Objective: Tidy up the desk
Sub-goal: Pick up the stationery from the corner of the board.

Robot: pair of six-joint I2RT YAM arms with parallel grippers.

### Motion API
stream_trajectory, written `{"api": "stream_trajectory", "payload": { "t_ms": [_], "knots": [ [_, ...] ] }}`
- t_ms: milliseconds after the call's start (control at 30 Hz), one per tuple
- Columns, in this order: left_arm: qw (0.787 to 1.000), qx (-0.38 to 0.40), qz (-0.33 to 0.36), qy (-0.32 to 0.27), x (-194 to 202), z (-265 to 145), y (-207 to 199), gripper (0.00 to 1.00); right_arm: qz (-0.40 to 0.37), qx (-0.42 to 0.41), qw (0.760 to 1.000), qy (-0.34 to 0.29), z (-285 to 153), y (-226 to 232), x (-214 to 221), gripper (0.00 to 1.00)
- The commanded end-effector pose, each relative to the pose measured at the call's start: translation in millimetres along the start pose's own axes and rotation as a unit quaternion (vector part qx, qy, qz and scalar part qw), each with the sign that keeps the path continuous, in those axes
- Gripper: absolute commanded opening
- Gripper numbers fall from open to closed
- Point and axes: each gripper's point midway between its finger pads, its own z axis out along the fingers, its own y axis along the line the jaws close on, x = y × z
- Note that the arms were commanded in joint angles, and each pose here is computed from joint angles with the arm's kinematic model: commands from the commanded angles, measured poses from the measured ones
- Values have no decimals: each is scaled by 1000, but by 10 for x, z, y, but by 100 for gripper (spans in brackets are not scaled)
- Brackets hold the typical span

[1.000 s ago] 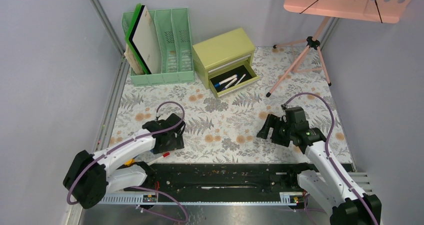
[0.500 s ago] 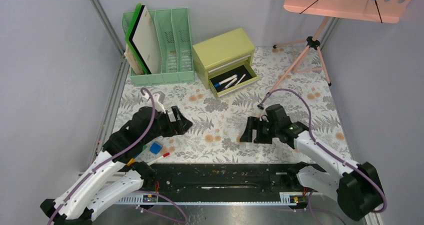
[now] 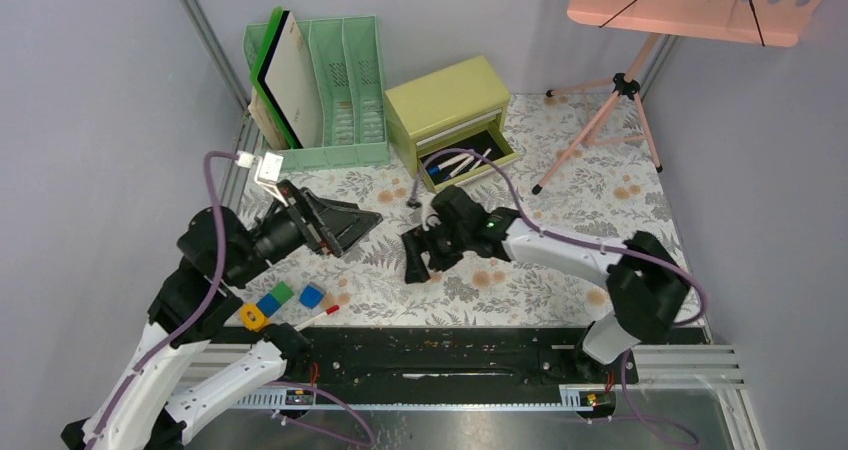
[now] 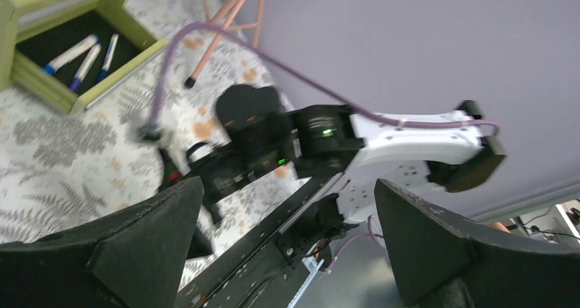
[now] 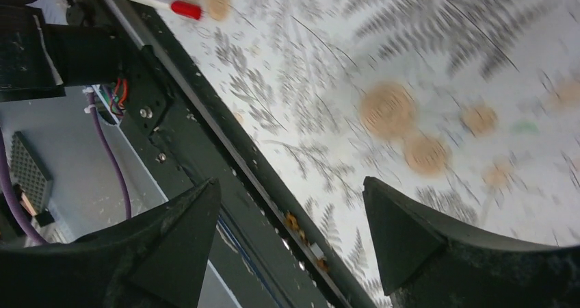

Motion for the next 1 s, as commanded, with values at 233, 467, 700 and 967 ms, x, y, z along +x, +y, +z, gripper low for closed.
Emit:
{"api": "stream_trajectory", "payload": {
  "t_ms": [233,467,700,967],
  "knots": [
    [987,147,19,-61,-376,-412,-756,99,-200,-56,975,81,663,910,-146,80],
    [982,170,18,-79,-435,-574,-876,99,-272,-44,956,97,1026,1171,-114,79],
    [969,219,23,-116,-582,-845,-1122,99,-332,-8,938,102,1388,1212,-108,73],
    [965,223,22,-135,-624,-947,-1138,99,-370,9,922,111,1679,1281,-19,63]
  ]
}}
